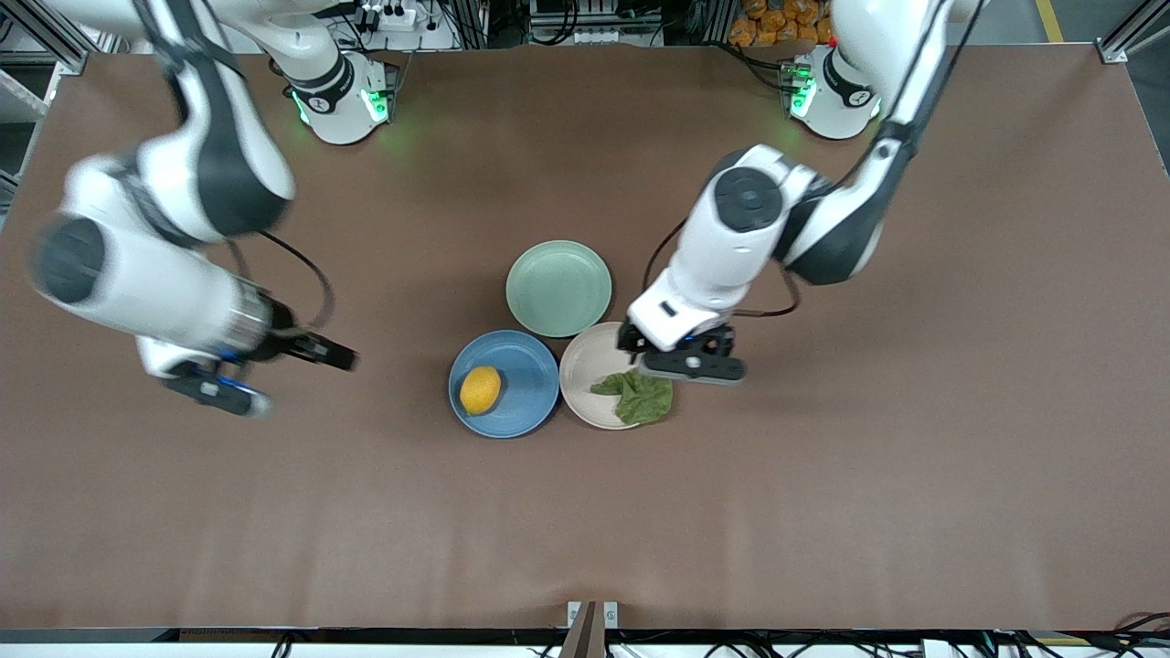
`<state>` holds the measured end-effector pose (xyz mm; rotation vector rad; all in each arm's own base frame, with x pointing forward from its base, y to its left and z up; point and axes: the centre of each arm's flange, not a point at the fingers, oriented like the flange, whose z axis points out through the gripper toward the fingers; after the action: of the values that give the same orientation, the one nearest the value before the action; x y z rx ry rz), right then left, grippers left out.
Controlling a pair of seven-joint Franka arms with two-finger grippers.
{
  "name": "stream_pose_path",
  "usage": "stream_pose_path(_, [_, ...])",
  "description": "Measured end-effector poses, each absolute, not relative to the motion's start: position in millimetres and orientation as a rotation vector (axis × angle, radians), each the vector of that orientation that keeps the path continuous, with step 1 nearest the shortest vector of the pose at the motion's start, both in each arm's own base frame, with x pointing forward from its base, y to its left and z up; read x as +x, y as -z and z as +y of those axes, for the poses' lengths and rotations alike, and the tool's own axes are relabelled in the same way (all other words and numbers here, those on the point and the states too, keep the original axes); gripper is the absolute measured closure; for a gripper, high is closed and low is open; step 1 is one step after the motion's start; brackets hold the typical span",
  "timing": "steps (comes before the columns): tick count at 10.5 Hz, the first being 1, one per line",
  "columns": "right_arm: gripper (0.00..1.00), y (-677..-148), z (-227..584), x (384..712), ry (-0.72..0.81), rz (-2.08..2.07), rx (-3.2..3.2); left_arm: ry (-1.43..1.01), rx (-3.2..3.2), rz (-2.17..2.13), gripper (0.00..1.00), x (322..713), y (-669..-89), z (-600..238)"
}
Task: Pick lemon and lettuce from blue and beige plates
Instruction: 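Reach the right gripper to the lemon while the left gripper reaches the lettuce, then close the right gripper on the lemon while the left gripper grasps the lettuce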
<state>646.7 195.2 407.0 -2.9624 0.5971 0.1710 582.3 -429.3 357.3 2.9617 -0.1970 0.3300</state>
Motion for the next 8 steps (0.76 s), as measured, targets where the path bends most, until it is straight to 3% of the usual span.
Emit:
stream_pose_path(3, [0.00, -331, 268, 636, -0.247, 0.654, -2.963, -0.372, 2.912, -0.210, 0.00, 587, -292, -445])
stream_pose_path(8, [0.00, -245, 306, 633, -0.220, 0.674, -2.956, -0.296, 2.968, -0.208, 0.00, 577, -219, -451])
